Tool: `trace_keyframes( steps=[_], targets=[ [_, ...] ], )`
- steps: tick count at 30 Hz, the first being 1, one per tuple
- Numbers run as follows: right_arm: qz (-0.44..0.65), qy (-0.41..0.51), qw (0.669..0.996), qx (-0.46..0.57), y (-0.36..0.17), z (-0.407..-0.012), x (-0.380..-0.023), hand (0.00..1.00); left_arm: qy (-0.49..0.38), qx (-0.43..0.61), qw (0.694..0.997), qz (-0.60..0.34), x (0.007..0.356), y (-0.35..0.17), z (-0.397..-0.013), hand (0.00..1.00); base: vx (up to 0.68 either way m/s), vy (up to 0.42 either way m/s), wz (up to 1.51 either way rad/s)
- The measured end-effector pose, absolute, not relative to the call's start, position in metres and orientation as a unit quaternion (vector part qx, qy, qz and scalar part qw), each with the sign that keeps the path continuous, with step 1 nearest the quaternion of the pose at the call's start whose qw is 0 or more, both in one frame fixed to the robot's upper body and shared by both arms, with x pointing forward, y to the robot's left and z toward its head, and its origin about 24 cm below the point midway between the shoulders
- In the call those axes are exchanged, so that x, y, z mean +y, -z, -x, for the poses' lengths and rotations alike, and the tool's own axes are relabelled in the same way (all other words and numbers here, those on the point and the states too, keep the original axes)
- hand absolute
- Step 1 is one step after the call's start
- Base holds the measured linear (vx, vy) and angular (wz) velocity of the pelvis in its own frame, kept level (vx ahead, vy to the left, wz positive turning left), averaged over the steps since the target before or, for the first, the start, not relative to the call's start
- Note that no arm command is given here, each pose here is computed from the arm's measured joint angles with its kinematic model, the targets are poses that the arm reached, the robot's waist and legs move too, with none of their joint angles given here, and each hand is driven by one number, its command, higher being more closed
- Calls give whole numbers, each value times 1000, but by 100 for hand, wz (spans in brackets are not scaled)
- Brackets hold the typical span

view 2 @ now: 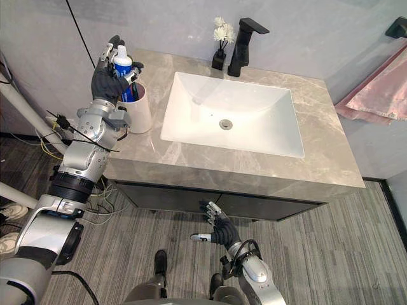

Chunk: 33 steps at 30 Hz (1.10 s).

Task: Organize washtable

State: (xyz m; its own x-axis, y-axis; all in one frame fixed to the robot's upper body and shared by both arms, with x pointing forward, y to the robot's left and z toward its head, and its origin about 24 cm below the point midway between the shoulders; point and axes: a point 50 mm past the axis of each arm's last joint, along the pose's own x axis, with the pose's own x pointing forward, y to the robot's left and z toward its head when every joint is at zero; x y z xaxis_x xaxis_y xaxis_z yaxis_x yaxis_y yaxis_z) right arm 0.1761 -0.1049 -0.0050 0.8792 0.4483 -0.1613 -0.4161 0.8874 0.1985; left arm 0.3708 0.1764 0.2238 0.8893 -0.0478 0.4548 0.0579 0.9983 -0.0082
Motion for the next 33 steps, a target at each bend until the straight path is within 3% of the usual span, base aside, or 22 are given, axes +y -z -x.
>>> trace_keyframes(
  steps=[17, 18, 24, 27, 33],
  targets=[
    [-184, -205, 949, 154, 23, -169, -106, 0, 46, -329, 943, 4, 169, -290, -369, 0, 0, -1, 2],
    [-188, -205, 948, 153, 23, -169, -106, 0, 49, -338, 940, 6, 167, -297, -368, 100, -1, -1, 15],
    [-203, -202, 946, 150, 22, -172, -105, 0, 81, -382, 920, 14, 164, -302, -346, 100, -2, 1, 4],
    [-205, -195, 947, 153, 24, -169, -107, 0, 125, -363, 923, 10, 161, -266, -328, 100, 19, 2, 4],
    [-206, -162, 951, 163, 29, -162, -118, 0, 153, -238, 959, 27, 165, -172, -296, 100, 1, -8, 8]
  ],
)
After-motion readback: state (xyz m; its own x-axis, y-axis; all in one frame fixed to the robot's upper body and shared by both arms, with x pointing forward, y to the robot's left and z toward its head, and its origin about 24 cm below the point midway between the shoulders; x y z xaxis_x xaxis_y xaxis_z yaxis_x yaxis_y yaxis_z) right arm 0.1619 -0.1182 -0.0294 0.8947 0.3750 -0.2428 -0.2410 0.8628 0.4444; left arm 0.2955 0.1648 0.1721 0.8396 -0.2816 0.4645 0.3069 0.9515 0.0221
